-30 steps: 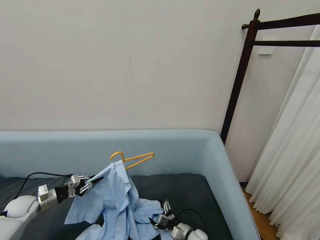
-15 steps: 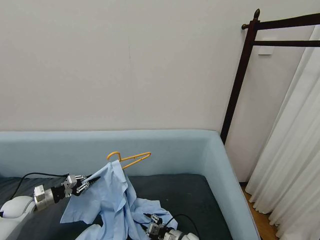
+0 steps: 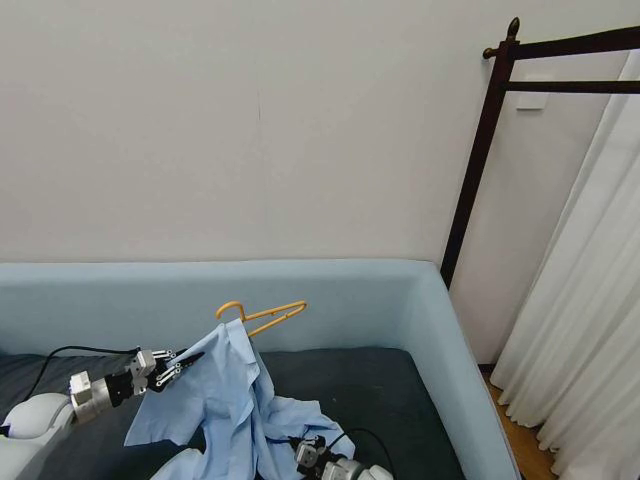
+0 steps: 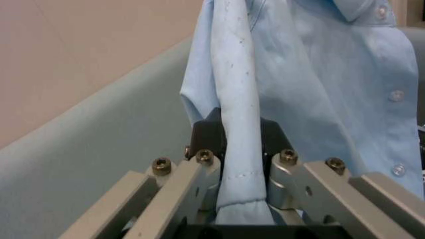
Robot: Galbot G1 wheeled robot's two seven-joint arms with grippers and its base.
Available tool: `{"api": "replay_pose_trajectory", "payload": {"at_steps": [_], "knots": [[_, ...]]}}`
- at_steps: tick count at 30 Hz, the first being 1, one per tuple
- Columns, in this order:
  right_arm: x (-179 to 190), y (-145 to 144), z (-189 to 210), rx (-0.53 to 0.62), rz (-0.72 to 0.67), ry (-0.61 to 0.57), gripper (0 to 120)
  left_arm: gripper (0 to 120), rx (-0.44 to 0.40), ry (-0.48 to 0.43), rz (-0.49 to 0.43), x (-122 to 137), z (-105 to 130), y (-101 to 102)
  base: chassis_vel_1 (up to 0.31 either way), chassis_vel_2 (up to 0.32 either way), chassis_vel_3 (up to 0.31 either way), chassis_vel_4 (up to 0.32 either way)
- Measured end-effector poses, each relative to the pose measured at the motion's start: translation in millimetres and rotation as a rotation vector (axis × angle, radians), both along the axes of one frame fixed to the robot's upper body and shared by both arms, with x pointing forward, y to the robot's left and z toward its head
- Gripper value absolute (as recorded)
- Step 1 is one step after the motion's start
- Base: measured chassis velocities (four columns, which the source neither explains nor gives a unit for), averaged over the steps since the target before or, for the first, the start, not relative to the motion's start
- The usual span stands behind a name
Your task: Pick up the clothes from the sofa and hang them on the clothes hanger.
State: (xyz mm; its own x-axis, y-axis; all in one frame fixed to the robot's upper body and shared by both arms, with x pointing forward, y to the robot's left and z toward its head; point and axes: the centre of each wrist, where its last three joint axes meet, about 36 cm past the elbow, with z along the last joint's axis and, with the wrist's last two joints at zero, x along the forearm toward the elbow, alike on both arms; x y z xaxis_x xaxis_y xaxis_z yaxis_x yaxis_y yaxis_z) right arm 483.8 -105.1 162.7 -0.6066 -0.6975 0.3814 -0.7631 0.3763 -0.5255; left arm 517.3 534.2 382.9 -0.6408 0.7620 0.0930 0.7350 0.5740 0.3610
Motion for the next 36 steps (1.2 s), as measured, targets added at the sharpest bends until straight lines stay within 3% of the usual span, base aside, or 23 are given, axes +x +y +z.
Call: {"api": "replay_pose_trajectory", "payload": {"at_steps": [4, 5, 10, 11, 15, 21, 29, 36], "knots": [[8.4, -12.2, 20.9, 0.172, -0.074, 0.011, 0, 7, -0.014, -0.005, 0.019, -1.0, -4.1, 5.7, 0.0, 0.0, 0.0, 0.0], [8.4, -12.2, 20.9, 0.172, -0.074, 0.011, 0, 7, -0.014, -0.005, 0.019, -1.0, -4.1, 5.7, 0.0, 0.0, 0.0, 0.0], [41.6, -64.4, 75.7, 0.49, -0.292, 0.076, 0, 7, -0.109, -0.041, 0.008, 2.9, -6.3, -1.2, 0.0, 0.0, 0.0, 0.0], [41.6, -64.4, 75.7, 0.49, -0.292, 0.076, 0, 7, -0.109, -0.041, 0.008, 2.9, -6.3, -1.2, 0.0, 0.0, 0.0, 0.0], [58.8, -95.2, 127.2, 0.693, -0.452, 0.098, 0, 7, -0.194, -0.06, -0.08, 4.6, 2.3, -17.1, 0.0, 0.0, 0.0, 0.0], [66.0, -110.8, 166.9, 0.808, -0.533, 0.082, 0, 7, -0.196, -0.033, -0.186, 4.8, 17.0, -21.7, 0.0, 0.0, 0.0, 0.0], [65.0, -127.4, 213.4, 0.918, -0.569, 0.039, 0, 7, -0.107, 0.036, -0.321, 12.7, 18.2, -22.7, 0.0, 0.0, 0.0, 0.0], [55.2, -142.3, 239.3, 0.959, -0.568, -0.004, 0, 7, -0.036, 0.055, -0.342, 27.3, 16.3, -26.9, 0.0, 0.0, 0.0, 0.0]]}}
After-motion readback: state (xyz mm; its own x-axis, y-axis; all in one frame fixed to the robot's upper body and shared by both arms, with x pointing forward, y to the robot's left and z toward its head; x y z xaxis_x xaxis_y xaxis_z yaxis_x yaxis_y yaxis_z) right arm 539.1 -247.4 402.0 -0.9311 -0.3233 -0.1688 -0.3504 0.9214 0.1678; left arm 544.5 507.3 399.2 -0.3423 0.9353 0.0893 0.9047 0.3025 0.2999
